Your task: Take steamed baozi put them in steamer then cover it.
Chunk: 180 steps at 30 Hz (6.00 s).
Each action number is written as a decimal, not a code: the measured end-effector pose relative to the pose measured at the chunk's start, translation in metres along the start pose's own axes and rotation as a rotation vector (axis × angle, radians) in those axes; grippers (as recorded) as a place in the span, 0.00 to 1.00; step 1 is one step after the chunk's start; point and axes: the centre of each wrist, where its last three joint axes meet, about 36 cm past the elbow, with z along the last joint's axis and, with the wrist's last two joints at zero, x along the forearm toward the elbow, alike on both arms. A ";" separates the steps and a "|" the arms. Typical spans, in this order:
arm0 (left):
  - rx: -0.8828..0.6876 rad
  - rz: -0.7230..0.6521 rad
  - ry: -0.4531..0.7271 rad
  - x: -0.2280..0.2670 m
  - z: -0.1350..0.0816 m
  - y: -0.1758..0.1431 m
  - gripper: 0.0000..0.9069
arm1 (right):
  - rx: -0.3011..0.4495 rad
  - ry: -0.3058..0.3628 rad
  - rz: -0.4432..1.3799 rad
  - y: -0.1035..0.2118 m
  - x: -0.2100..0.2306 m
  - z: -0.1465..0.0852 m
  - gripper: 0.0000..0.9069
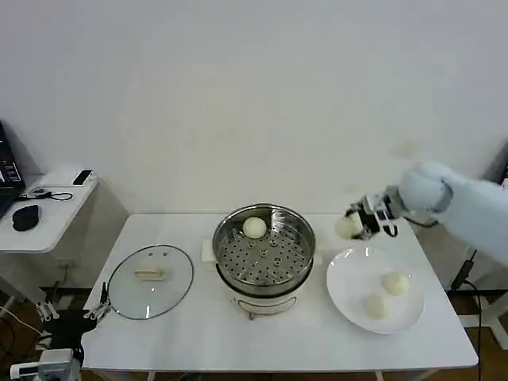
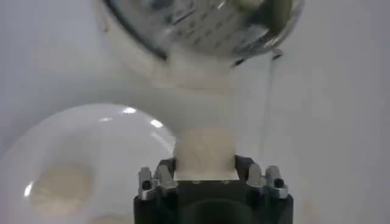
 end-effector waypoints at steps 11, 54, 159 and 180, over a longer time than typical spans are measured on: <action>-0.007 0.001 -0.003 -0.009 0.003 0.000 1.00 | 0.011 -0.098 0.000 -0.035 -0.005 -0.101 0.73; 0.006 -0.033 0.002 -0.015 0.008 0.007 1.00 | -0.130 -0.066 -0.217 -0.028 -0.148 -0.252 1.00; -0.016 0.023 0.032 -0.008 0.015 -0.008 1.00 | -0.201 0.169 -0.357 0.178 -0.119 0.090 0.67; -0.016 0.018 0.004 -0.005 0.006 -0.006 1.00 | -0.207 0.118 -0.181 0.085 -0.039 0.095 0.68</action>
